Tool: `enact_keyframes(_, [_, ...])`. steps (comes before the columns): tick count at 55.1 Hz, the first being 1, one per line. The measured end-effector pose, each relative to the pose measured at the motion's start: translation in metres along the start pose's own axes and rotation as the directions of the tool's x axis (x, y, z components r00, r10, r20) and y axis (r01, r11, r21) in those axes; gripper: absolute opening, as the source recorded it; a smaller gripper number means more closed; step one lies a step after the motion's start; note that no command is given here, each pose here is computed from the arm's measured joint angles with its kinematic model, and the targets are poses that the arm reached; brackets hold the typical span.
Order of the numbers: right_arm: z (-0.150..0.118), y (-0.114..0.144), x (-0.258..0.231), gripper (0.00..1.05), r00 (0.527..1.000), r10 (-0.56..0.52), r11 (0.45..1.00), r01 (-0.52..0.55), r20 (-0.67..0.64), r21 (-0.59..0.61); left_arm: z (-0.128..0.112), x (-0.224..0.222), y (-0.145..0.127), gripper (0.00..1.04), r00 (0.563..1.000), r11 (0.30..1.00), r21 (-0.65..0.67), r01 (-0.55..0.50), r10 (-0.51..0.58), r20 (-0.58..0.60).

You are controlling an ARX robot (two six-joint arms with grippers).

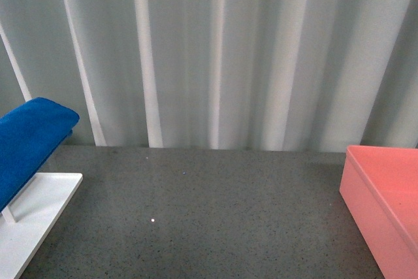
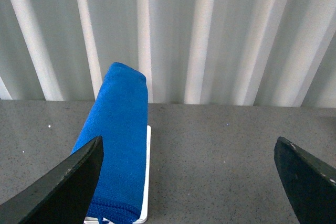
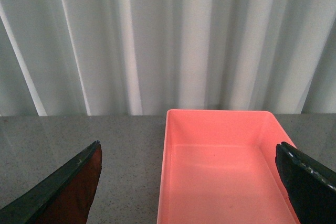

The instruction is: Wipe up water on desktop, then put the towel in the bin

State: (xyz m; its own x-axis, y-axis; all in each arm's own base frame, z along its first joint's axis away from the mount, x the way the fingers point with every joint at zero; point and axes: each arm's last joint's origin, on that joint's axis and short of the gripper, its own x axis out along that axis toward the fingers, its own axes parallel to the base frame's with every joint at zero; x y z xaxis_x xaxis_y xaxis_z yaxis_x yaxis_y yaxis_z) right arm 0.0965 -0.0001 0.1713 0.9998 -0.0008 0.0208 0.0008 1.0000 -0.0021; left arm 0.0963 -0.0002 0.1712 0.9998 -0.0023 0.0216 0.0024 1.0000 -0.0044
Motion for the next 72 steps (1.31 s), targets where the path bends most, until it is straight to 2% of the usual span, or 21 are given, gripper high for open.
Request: enact_keyframes(72, [0.0,0.0,0.0,0.98,1.0,0.0,1.0,0.0,0.0,0.0,0.0,0.0,0.0,0.98,1.0,1.0,0.0,0.0,0.0,0.0])
